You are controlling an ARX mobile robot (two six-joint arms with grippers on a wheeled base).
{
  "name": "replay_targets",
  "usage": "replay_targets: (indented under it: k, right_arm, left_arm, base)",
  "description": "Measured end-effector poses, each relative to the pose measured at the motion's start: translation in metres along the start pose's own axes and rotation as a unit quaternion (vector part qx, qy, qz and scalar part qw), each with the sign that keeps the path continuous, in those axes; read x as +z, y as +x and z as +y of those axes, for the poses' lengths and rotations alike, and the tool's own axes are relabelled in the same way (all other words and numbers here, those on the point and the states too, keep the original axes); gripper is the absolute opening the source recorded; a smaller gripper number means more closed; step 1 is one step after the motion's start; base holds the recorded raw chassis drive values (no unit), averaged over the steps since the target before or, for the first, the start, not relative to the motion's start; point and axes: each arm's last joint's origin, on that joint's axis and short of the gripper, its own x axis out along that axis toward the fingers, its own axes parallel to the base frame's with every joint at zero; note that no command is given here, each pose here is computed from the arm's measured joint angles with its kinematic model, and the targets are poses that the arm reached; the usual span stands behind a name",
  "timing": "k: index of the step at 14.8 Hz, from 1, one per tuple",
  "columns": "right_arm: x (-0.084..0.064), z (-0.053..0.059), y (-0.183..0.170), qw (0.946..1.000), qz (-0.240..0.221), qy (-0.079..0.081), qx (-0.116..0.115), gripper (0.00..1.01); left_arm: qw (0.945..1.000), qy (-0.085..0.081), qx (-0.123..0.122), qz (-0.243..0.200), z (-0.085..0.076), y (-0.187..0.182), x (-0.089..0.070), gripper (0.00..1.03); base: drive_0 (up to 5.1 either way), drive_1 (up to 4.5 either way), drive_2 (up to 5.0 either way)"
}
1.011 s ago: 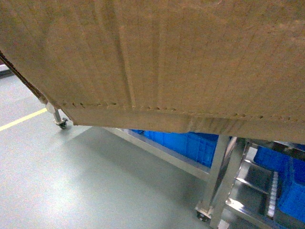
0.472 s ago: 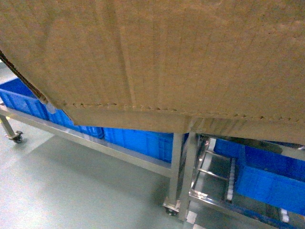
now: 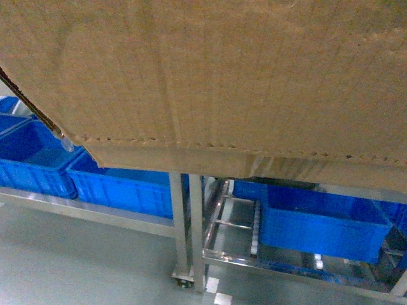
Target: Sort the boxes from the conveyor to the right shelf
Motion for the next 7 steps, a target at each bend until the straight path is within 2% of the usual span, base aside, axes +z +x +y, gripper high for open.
replay_targets:
  k: [7]
  right_arm:
    - [0.0004, -0.0006, -0.0004, 1.0000, -0.001, 0.000, -0.002, 0.03]
  left_arm:
    - [1.0000, 0.000, -0.001, 0.000, 0.0000, 0.0000, 0.0001, 0.02]
  base:
    - [-1.6, -1.58, -1.6]
